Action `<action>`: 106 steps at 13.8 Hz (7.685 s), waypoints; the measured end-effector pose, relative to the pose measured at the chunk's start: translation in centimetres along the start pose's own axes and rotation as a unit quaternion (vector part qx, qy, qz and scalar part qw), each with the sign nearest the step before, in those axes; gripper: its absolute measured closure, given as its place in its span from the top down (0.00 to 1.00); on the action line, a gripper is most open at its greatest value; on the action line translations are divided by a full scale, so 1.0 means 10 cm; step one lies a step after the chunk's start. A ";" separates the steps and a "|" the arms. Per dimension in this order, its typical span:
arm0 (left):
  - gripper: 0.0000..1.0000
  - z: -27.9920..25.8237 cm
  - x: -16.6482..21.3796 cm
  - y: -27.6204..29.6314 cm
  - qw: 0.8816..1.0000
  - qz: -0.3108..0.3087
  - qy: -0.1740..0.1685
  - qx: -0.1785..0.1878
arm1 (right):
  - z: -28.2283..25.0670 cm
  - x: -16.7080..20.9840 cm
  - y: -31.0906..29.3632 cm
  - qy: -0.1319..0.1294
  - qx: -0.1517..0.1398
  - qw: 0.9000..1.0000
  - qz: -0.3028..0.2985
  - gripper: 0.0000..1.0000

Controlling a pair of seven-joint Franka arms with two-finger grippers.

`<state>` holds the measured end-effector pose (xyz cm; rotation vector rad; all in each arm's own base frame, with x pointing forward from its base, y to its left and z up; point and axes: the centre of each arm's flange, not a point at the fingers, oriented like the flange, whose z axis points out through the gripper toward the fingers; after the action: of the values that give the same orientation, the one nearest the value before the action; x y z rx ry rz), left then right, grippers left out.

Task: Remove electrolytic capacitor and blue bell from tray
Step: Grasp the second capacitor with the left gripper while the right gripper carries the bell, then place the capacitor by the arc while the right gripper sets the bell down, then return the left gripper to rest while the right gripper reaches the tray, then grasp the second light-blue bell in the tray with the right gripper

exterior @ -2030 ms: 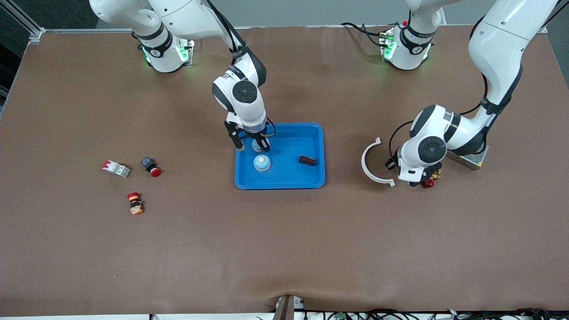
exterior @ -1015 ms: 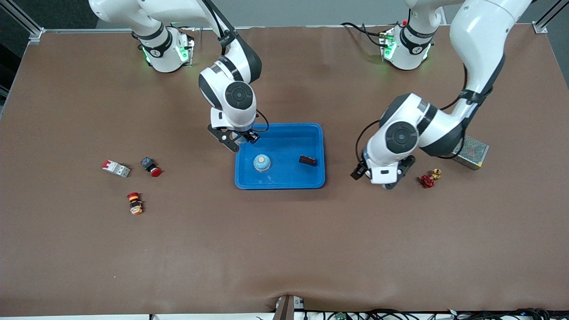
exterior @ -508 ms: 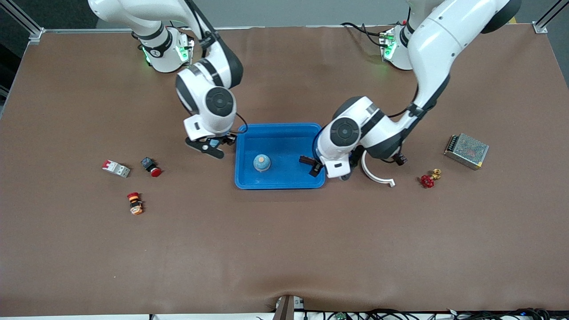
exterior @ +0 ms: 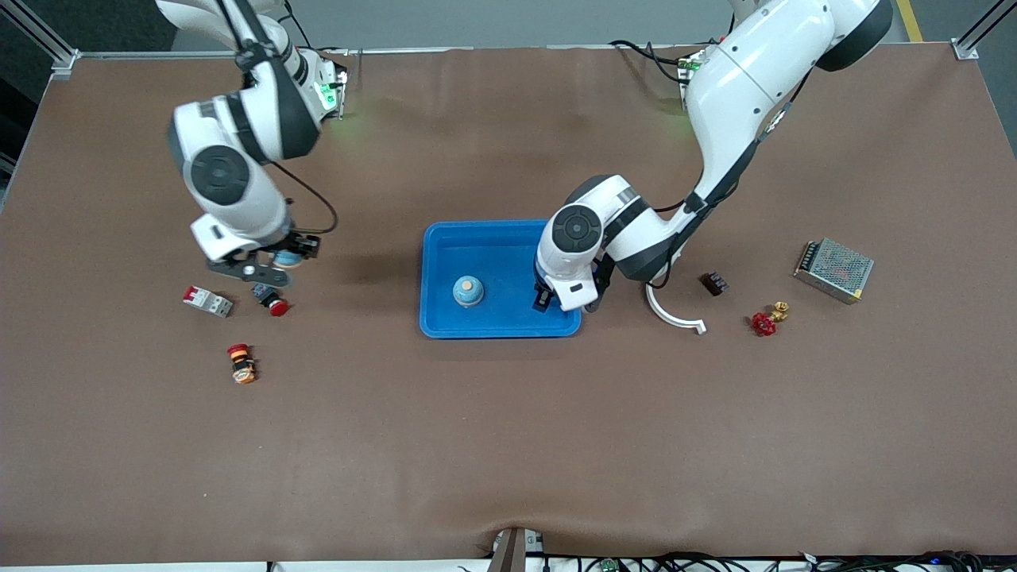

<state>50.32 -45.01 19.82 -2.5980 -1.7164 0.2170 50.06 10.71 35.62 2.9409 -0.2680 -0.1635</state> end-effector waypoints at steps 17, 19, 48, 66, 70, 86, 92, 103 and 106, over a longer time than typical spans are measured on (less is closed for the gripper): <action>0.30 -0.79 0.38 0.53 0.998 -0.004 0.000 -0.059 | 1.24 -0.31 1.84 0.071 0.054 0.994 -0.061 0.65; 0.30 -1.01 0.75 0.62 0.998 0.004 0.009 -0.058 | 1.38 -0.30 1.82 0.078 0.056 0.994 -0.061 0.65; 1.00 -0.83 3.20 0.48 0.995 0.079 0.053 0.024 | 1.73 -0.23 1.91 0.037 0.057 0.997 -0.040 1.00; 1.00 -3.72 2.94 -0.48 0.918 0.379 0.117 0.013 | 0.27 -0.82 -1.41 0.034 0.144 0.954 0.260 1.00; 1.00 -4.15 2.99 -0.85 0.893 0.435 0.116 0.028 | 0.19 -0.77 -2.11 0.028 0.158 0.937 0.311 1.00; 1.00 -4.67 3.24 -1.67 0.838 0.537 0.088 0.026 | 1.07 -0.48 -3.47 0.021 0.133 0.934 0.332 1.00; 1.00 -4.67 3.25 -1.67 0.839 0.537 0.088 0.027 | 1.09 -0.48 -3.48 0.019 0.128 0.934 0.333 1.00; 1.00 -4.67 3.26 -1.67 0.839 0.536 0.088 0.026 | 1.09 -0.48 -3.47 0.022 0.124 0.935 0.330 0.74; 1.00 -4.67 3.26 -1.67 0.839 0.536 0.088 0.026 | 1.07 -0.48 -3.48 0.024 0.124 0.936 0.329 0.67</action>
<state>53.51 -5.75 64.22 -3.0582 -0.0377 0.0162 49.89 43.39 18.90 2.8879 -1.3173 0.0419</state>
